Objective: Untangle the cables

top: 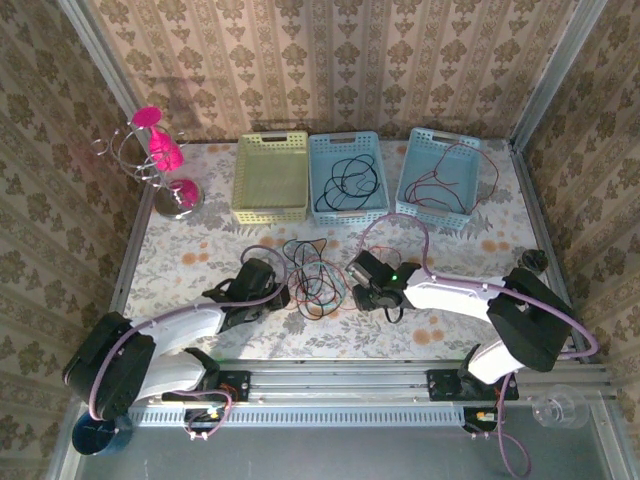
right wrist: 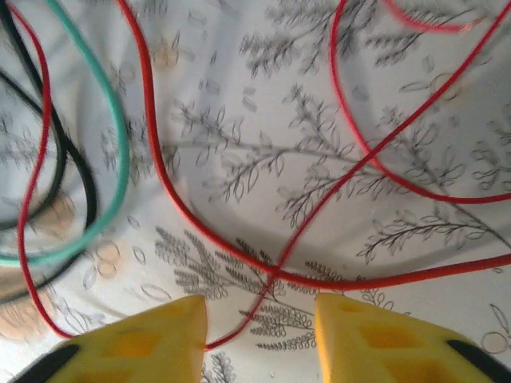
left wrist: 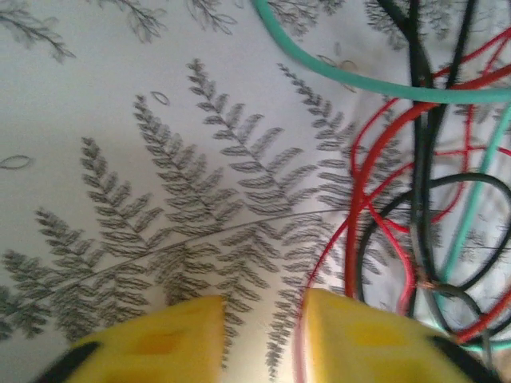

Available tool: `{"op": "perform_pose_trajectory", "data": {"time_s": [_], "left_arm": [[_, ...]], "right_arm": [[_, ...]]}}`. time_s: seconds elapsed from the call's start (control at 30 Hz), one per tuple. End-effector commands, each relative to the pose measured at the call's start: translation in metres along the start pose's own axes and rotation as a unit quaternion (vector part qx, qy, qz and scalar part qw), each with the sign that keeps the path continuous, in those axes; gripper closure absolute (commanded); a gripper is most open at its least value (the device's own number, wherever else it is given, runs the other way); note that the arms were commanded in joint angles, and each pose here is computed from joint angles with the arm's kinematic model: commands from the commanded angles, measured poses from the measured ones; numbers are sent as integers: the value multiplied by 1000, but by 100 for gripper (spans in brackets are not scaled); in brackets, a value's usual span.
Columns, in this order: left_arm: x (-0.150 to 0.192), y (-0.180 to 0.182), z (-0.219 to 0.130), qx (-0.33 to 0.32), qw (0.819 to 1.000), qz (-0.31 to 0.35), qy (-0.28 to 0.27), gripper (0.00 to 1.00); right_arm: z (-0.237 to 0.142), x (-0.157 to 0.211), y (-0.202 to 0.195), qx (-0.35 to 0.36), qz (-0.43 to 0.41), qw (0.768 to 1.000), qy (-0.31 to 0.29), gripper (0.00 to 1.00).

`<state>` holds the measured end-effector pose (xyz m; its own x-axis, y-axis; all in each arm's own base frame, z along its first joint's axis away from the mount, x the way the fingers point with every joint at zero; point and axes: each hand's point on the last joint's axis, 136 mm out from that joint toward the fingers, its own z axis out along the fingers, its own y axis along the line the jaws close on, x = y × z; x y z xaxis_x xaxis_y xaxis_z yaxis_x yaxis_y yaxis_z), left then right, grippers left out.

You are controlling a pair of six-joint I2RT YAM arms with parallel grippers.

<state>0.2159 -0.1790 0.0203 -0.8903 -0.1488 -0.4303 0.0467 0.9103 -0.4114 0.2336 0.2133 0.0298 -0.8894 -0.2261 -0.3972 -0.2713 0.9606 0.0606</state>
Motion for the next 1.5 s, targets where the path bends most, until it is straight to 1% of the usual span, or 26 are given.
{"op": "perform_pose_trajectory", "data": {"time_s": [0.0,0.03,0.07,0.13,0.37,0.47,0.53,0.6,0.63,0.67,0.7,0.73,0.77,0.8,0.87,1.07,1.2,1.33,1.47], "left_arm": [[-6,-11,7,13,1000,11,-2,81],[-6,-11,7,11,1000,13,-2,87],[-5,-9,8,7,1000,14,0,91],[-5,-7,6,1,1000,14,-2,100],[-8,-1,-2,-9,1000,14,-19,100],[-8,1,-5,-10,1000,15,-21,100],[-6,4,-6,-16,1000,16,-20,100],[-6,6,-7,-20,999,14,-20,100],[-6,6,-7,-21,999,14,-20,92],[-6,6,-8,-21,999,14,-19,72],[-6,5,-9,-20,1000,12,-20,47],[-7,5,-11,-21,999,12,-20,34],[-8,4,-14,-21,999,14,-20,27],[-10,3,-17,-22,999,17,-21,23],[-14,0,-27,-21,999,20,-27,19],[-27,-9,-57,3,998,24,-65,17],[-34,-21,-70,30,996,27,-77,17],[-47,-40,-83,52,994,43,-86,17],[-58,-55,-91,67,992,59,-90,16]], "right_arm": [[-12,-17,12,-39,40,998,-30,86],[-20,-23,11,-40,40,997,-46,94],[-28,-28,10,-41,38,997,-59,99],[-58,-43,7,-50,37,993,-105,100],[-153,-83,-20,-21,28,972,-233,100],[-197,-99,-25,-24,20,959,-283,100],[-232,-112,-28,-30,21,945,-325,100],[-258,-121,-30,-36,19,934,-355,100],[-271,-124,-29,-42,15,929,-368,100],[-279,-127,-27,-50,9,926,-375,100],[-289,-132,-23,-58,4,921,-384,100],[-297,-136,-21,-64,1,918,-390,100],[-302,-140,-18,-69,-3,916,-395,100],[-310,-144,-14,-74,-9,913,-400,100],[-321,-154,-9,-79,-16,909,-408,100],[-362,-181,7,-100,-32,890,-445,100],[-397,-203,23,-116,-45,871,-475,100],[-440,-221,41,-128,-68,848,-511,100],[-479,-236,48,-135,-70,824,-545,100]]}}
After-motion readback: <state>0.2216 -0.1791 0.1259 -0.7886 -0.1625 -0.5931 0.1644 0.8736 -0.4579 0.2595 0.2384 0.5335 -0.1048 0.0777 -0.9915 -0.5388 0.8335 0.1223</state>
